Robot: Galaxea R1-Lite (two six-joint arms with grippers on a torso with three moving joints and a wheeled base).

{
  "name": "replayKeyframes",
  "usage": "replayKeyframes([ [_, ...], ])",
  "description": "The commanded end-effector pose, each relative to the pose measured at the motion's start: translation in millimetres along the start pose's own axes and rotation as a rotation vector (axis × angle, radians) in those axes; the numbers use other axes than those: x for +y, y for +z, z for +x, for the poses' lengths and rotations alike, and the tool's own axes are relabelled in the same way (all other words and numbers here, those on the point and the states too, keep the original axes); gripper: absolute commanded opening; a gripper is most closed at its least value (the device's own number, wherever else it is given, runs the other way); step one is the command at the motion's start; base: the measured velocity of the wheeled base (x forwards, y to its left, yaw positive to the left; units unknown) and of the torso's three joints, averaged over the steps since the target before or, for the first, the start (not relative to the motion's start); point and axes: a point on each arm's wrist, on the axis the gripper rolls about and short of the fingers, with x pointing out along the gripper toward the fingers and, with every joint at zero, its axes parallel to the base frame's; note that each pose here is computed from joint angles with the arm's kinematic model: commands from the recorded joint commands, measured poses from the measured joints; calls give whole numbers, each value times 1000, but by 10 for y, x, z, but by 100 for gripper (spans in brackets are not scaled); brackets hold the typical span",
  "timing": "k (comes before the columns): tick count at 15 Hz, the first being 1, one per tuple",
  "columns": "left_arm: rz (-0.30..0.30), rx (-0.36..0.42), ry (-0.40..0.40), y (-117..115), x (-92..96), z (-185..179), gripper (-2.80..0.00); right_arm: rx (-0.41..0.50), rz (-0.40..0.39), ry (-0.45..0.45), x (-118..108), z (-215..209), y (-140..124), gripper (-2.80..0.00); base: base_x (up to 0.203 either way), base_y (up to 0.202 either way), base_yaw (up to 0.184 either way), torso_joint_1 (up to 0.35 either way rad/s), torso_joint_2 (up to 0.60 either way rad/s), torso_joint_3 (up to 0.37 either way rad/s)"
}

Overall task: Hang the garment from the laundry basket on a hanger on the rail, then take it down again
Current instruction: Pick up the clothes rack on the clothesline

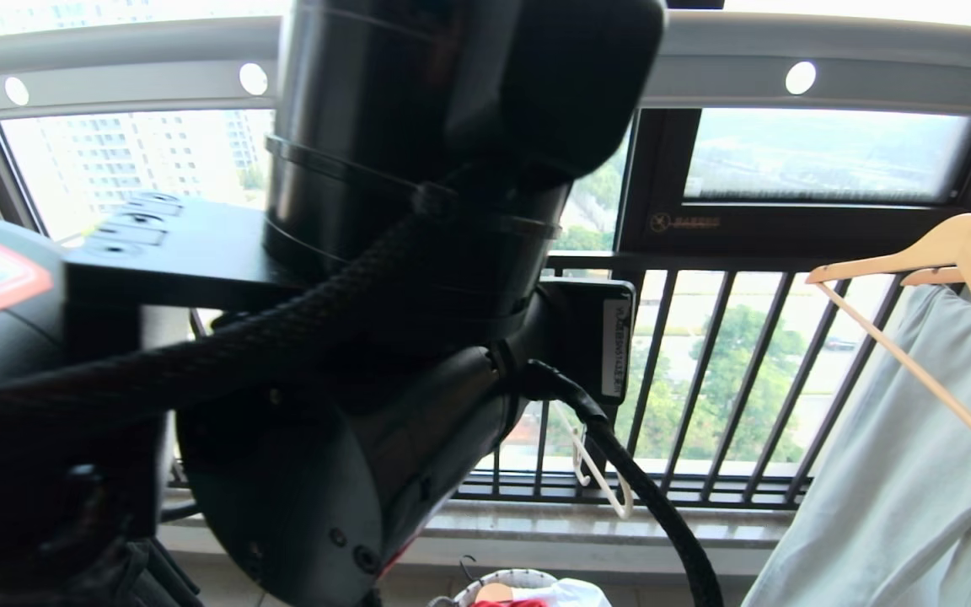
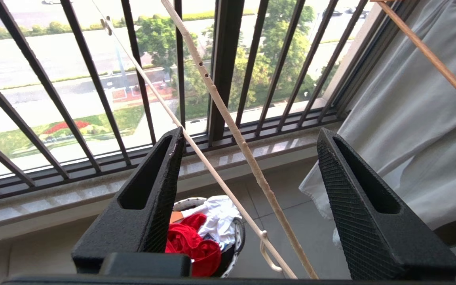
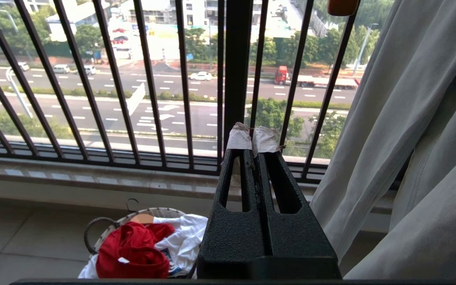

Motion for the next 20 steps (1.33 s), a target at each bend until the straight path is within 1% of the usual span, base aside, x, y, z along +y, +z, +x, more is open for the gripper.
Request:
replayKeyframes([
  [1,44,18,112,-223,-110,249,0,1,0,1,0,1,1,-280,0,0,0,0,0,0],
  [2,58,15,144,-252,-117,278,0,1,0,1,0,1,1,-280,0,0,0,0,0,0],
  [4,82,18,164,-281,-109,295,0,1,0,1,0,1,1,-280,0,0,0,0,0,0],
  [6,97,12,204,-307,-112,328,0,1,0,1,0,1,1,-280,0,0,0,0,0,0],
  [8,106,18,216,-357,-134,389,0,1,0,1,0,1,1,-280,0,0,0,0,0,0],
  [12,71,-18,233,-331,-120,514,0,1,0,1,0,1,1,-280,0,0,0,0,0,0],
  [16,80,-13,258,-379,-123,597,0,1,-1,1,0,1,1,-280,0,0,0,0,0,0],
  [18,76,-16,281,-370,-83,667,0,1,0,1,0,1,1,-280,0,0,0,0,0,0],
  [20,73,-20,288,-356,-71,679,0,1,0,1,0,1,1,-280,0,0,0,0,0,0],
])
